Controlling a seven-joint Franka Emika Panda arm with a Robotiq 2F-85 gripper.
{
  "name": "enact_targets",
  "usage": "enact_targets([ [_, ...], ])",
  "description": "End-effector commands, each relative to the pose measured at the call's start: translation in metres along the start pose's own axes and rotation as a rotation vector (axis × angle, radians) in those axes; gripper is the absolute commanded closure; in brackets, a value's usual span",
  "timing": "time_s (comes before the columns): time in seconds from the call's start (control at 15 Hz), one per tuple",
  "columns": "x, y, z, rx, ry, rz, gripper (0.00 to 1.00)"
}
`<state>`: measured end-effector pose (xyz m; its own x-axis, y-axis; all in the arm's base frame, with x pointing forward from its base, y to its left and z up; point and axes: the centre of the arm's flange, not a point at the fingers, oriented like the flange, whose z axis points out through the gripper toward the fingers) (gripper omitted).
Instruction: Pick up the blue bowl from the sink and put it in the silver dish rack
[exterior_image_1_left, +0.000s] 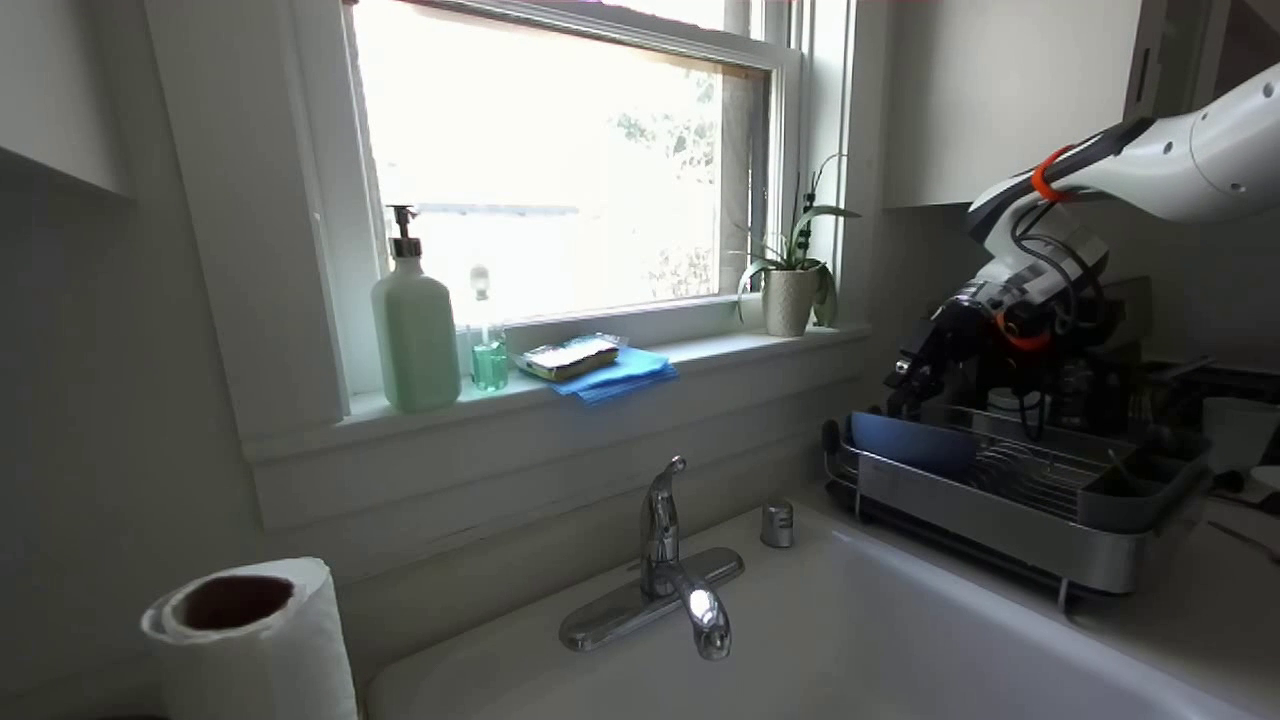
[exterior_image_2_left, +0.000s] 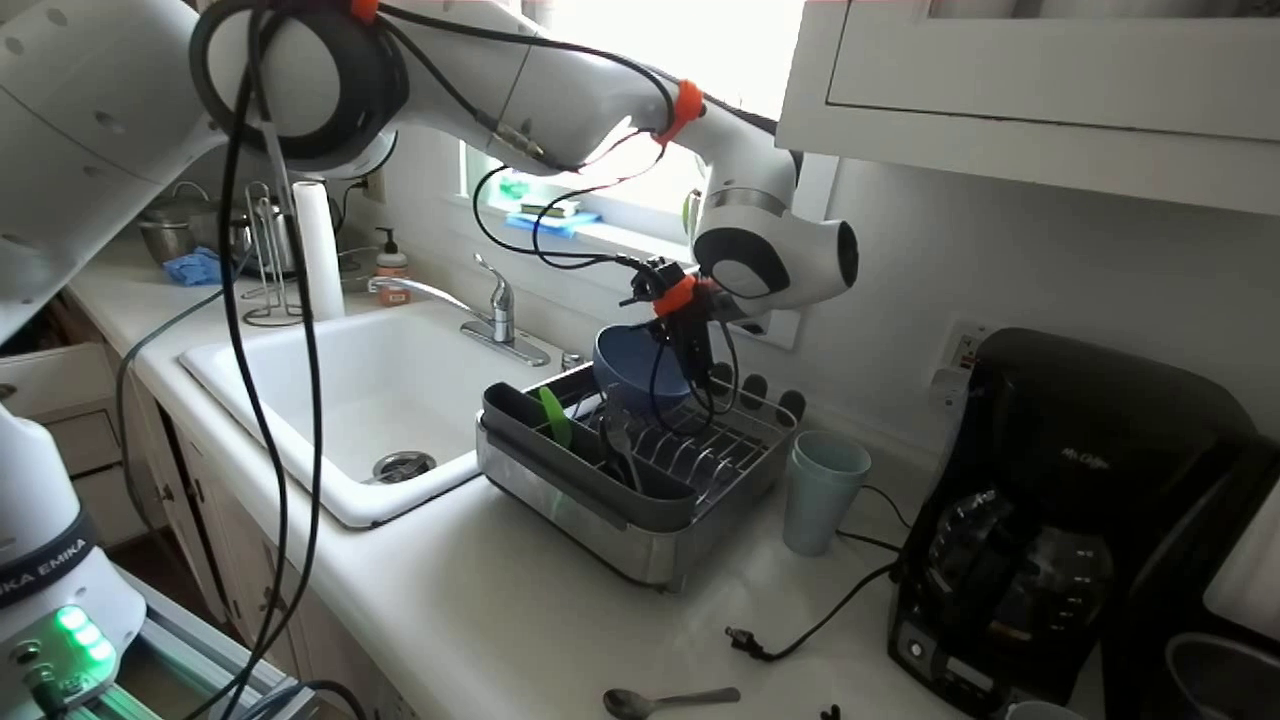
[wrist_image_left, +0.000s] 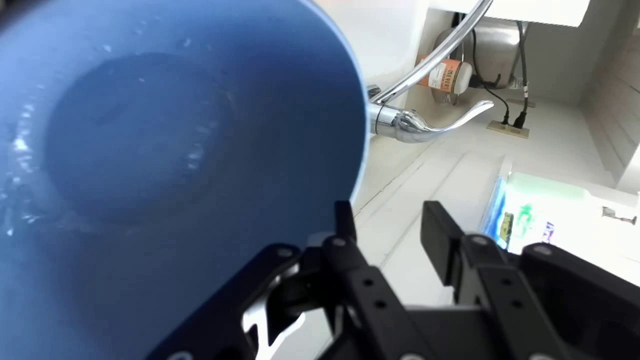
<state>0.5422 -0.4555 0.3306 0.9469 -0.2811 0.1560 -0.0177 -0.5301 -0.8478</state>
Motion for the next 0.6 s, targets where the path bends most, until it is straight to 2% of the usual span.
enact_targets([
  [0.0, 0.015, 0.005, -0.018, -0.039, -0.009, 0.000, 0.28],
  [0.27, 0.021, -0.004, -0.043, -0.047, 0.000, -0.021, 0.02],
  [0.53, 0.021, -0.034, -0.052, -0.112, 0.007, 0.001, 0.00],
])
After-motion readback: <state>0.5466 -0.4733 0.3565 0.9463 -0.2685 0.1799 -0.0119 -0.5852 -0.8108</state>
